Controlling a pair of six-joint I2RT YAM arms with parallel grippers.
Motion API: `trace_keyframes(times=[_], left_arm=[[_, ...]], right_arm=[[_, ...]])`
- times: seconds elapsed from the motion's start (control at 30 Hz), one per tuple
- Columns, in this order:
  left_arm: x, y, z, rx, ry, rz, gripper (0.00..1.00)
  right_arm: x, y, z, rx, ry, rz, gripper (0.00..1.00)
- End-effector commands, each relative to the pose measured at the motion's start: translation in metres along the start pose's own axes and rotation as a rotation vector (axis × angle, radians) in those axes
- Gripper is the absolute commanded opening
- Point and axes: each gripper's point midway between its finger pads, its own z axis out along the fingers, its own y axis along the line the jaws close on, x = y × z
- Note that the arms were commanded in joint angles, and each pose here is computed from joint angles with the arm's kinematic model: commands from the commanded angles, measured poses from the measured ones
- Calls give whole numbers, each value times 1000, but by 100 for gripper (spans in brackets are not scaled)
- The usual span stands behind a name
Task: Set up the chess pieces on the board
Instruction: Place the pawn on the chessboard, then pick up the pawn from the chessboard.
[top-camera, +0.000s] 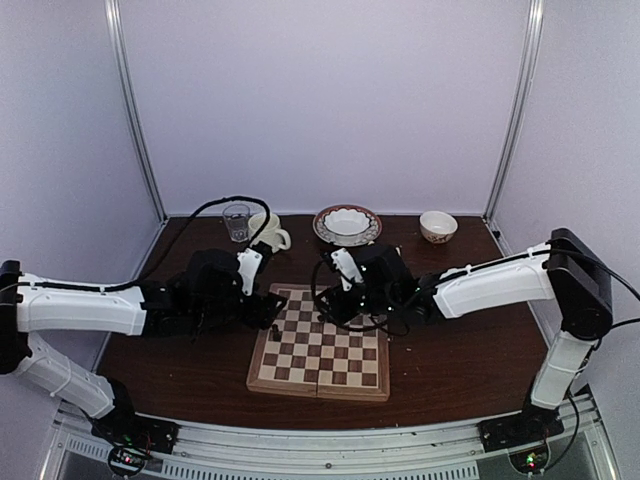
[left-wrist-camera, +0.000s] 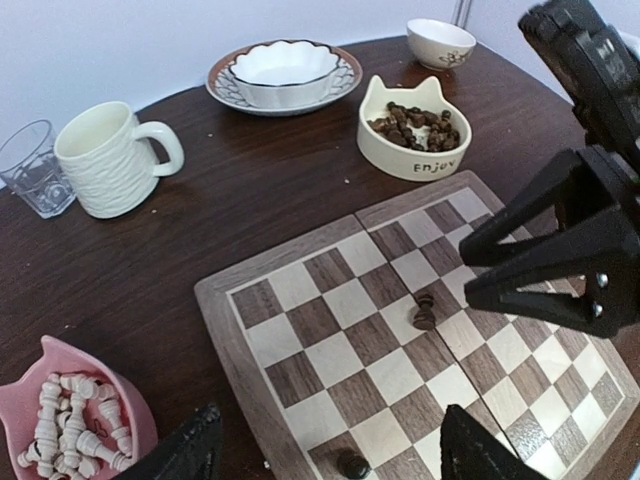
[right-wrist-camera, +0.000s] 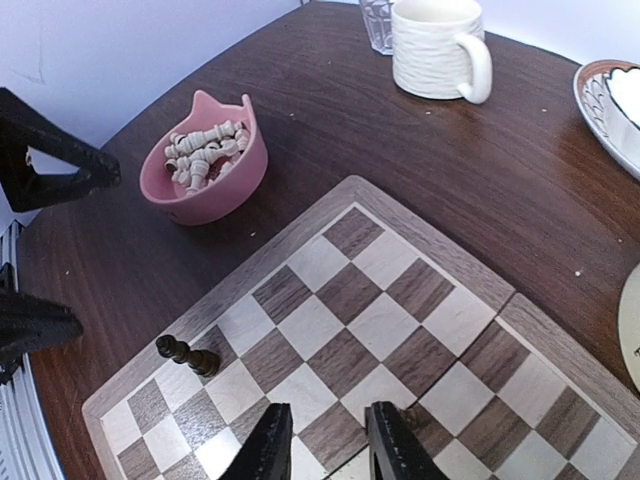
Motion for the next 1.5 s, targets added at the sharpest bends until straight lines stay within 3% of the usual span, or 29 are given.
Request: trace_keyframes(times=[0.0,0.1,0.3,0.57,1.13,1.47], left_arm=[[-15,-29,12,124,21,82,75],[-13,-39,26,145,101,134,74],[-9,-52,52,170,195,193,71],[23,-71,91,229,347,207,66],[59,-71,134,167,463,261,58],[61,-69,134,145,479,288,30]], right_arm=[[14,-31,-16,59,38,81,30],[7,-42,-22,33,-5,161,30],[1,-57,-35,104,-51,171,30],[3,-80,-41,171,-74,252,30],[-3,-87,-62,166,-147,292,30],[-4,-87,-63,166,-151,286,30]])
